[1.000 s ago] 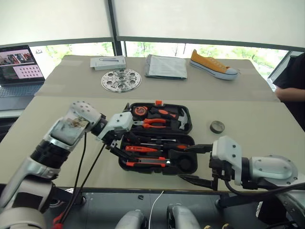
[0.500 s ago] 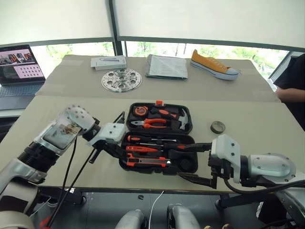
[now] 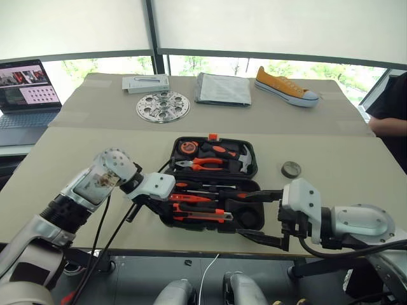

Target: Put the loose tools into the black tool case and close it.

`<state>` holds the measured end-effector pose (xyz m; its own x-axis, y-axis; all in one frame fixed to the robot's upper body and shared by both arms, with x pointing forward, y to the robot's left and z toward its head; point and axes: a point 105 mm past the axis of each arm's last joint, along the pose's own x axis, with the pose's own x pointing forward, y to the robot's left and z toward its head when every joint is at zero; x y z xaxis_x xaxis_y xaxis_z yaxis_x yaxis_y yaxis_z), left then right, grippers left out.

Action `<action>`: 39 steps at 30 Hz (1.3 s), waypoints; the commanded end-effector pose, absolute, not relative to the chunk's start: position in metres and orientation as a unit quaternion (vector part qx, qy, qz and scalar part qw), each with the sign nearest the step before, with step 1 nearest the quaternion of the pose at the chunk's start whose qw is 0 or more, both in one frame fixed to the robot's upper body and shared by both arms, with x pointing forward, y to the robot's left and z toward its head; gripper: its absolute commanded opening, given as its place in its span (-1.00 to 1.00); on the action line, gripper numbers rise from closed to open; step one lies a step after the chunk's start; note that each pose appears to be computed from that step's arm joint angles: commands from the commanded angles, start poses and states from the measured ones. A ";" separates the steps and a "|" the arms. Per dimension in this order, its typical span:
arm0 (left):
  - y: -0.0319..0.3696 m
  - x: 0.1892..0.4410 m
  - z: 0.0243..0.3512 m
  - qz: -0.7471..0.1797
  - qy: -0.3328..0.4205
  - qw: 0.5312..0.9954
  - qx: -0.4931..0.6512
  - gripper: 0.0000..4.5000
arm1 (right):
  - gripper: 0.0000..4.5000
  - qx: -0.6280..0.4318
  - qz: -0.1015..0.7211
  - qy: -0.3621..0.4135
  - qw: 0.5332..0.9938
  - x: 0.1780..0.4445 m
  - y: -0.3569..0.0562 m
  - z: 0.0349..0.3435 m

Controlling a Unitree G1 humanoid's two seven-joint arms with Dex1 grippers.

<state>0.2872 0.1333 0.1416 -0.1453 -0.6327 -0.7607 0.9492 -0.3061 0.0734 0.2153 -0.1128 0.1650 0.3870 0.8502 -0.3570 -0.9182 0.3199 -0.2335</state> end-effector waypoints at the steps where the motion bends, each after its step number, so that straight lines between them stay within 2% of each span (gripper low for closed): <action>1: 0.126 0.289 0.165 -0.733 0.188 0.550 0.353 -0.95 | 1.00 -0.209 0.546 0.063 0.809 0.214 -0.110 0.173; 11: 0.104 0.296 0.141 -0.745 0.178 0.517 0.382 -0.95 | 1.00 -0.210 0.545 0.064 0.809 0.213 -0.111 0.174; 18: 0.099 0.305 0.132 -0.736 0.171 0.515 0.405 -0.95 | 1.00 -0.208 0.543 0.065 0.811 0.212 -0.111 0.174; 29: 0.088 0.307 0.157 -0.752 0.138 0.531 0.365 -0.95 | 1.00 -0.205 0.540 0.067 0.814 0.211 -0.111 0.173; 39: 0.094 0.307 0.128 -0.747 0.160 0.497 0.410 -0.95 | 1.00 -0.206 0.538 0.071 0.814 0.211 -0.112 0.172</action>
<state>0.3084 0.0910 0.1337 -0.1648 -0.6406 -0.7500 0.8847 -0.4322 0.1748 0.2130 -0.1122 0.1635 0.4005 0.8460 -0.3520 -0.9135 0.3385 -0.2257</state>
